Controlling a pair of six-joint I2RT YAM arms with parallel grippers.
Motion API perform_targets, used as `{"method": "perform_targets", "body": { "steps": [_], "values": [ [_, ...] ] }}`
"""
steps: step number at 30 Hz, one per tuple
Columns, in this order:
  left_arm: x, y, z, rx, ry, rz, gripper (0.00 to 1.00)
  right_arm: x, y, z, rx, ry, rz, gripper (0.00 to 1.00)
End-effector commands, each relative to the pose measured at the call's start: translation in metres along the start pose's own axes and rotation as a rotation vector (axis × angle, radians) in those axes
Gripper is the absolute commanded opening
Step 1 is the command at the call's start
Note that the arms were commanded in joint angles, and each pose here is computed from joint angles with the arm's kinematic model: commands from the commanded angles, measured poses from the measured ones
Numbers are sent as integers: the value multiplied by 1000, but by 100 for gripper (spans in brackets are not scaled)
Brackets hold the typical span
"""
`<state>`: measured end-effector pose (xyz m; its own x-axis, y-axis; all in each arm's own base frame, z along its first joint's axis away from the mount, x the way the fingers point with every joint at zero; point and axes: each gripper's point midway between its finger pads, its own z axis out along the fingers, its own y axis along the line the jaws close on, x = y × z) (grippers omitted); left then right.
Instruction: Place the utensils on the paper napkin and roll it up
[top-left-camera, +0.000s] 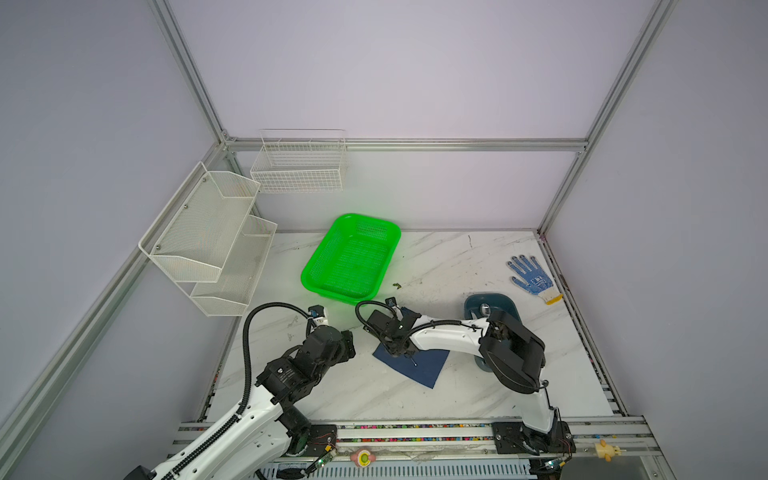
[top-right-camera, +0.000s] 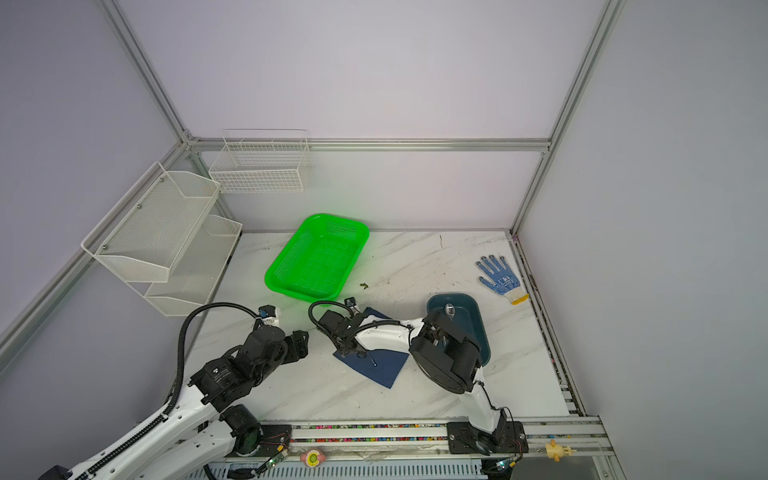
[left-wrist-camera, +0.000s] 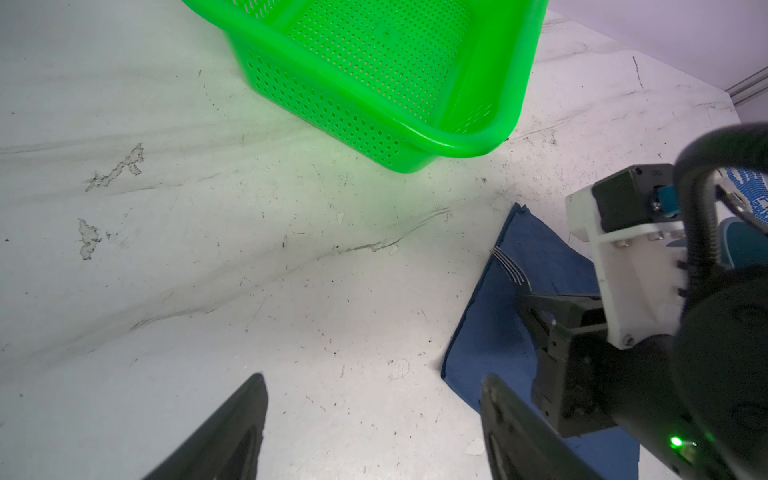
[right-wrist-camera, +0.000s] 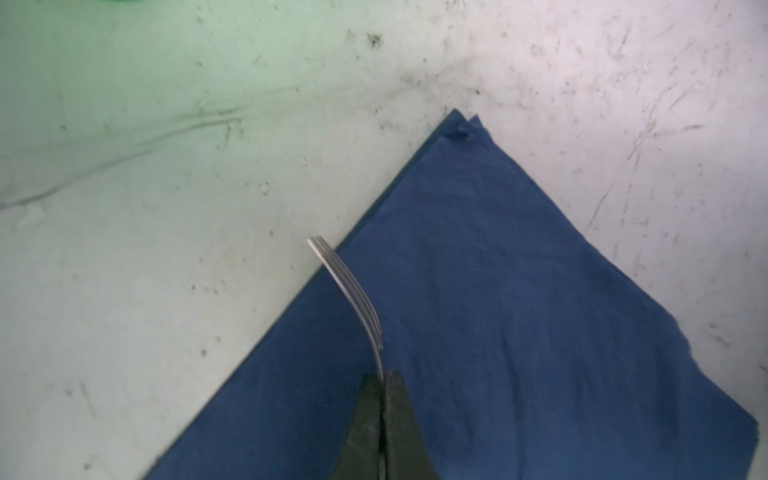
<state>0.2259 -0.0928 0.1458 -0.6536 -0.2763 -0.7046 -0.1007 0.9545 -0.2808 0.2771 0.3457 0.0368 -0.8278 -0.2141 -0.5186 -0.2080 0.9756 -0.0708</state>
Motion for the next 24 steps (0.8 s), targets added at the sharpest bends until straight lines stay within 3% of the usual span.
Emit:
{"method": "perform_targets", "body": {
  "steps": [1, 9, 13, 24],
  "values": [
    [-17, -7, -7, 17, -45, -4, 79, -20, 4, -18, -166, -18, 105, 3],
    [-17, -12, -5, 26, -31, -2, 80, -35, 3, -26, -563, 28, 298, 3],
    [-17, -15, -3, 31, -21, -6, 79, -42, -3, -21, -593, 16, 326, 3],
    [-17, -17, 0, 29, -16, -2, 79, -24, 2, -1, -629, 138, 413, 4]
  ]
}}
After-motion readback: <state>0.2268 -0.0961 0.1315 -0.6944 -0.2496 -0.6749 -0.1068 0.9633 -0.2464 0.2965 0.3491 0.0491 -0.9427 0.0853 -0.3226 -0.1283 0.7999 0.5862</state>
